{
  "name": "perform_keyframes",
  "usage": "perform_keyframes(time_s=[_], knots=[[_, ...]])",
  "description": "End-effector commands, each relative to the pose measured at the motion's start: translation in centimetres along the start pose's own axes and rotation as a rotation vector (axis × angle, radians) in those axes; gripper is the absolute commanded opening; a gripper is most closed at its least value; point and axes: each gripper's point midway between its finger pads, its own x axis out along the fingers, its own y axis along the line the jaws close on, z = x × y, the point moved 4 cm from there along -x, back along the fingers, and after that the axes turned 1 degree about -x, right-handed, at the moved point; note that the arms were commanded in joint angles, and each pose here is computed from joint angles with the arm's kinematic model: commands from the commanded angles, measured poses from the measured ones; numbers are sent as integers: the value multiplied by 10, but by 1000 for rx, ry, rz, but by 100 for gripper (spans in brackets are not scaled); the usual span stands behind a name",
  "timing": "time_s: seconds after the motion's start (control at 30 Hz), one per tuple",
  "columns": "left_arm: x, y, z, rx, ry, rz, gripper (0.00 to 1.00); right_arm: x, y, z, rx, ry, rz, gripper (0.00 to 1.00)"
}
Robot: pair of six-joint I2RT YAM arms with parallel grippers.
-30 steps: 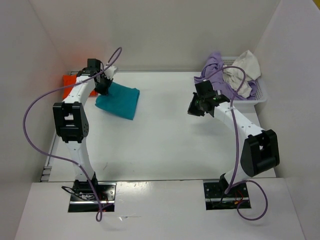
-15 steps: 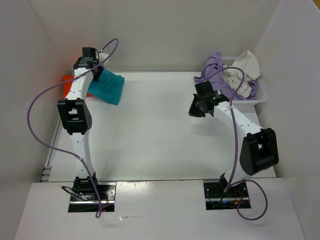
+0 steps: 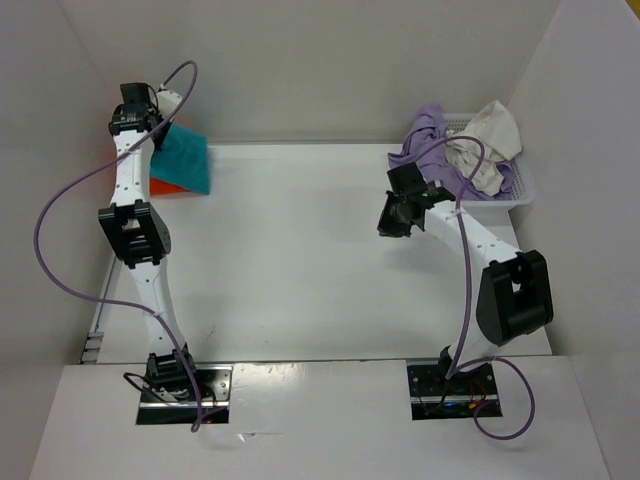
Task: Fold and stack the t-shirts
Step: Put the neatly folded tshirt into the corner of the board with the left arm, then grab crumpled tshirt from bin with the right arm
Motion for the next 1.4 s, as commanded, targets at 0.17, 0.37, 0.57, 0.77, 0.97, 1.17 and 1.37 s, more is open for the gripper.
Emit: perform_keyframes(time_s=[0.17, 0.37, 0.57, 0.77, 0.97, 1.17, 1.37], knots=[[36, 21, -33, -24, 47, -12, 0, -3, 2, 12, -16, -7, -16, 3], [45, 42, -41, -47, 51, 105, 0, 2, 3, 10, -27, 28, -16, 6], [68, 43, -69, -93, 117, 136, 26, 6, 7, 13, -36, 41, -14, 8], [67, 73, -82, -143, 163, 320, 81, 13, 15, 8, -61, 75, -1, 8], [37, 88, -60, -150, 106, 339, 84, 13, 23, 10, -70, 76, 17, 9], [2, 60, -44, -173, 59, 91, 84, -11, 31, 25, -77, -1, 55, 12], [-127, 4, 38, -140, -283, -376, 87, -64, 23, 63, -73, -152, 76, 30]])
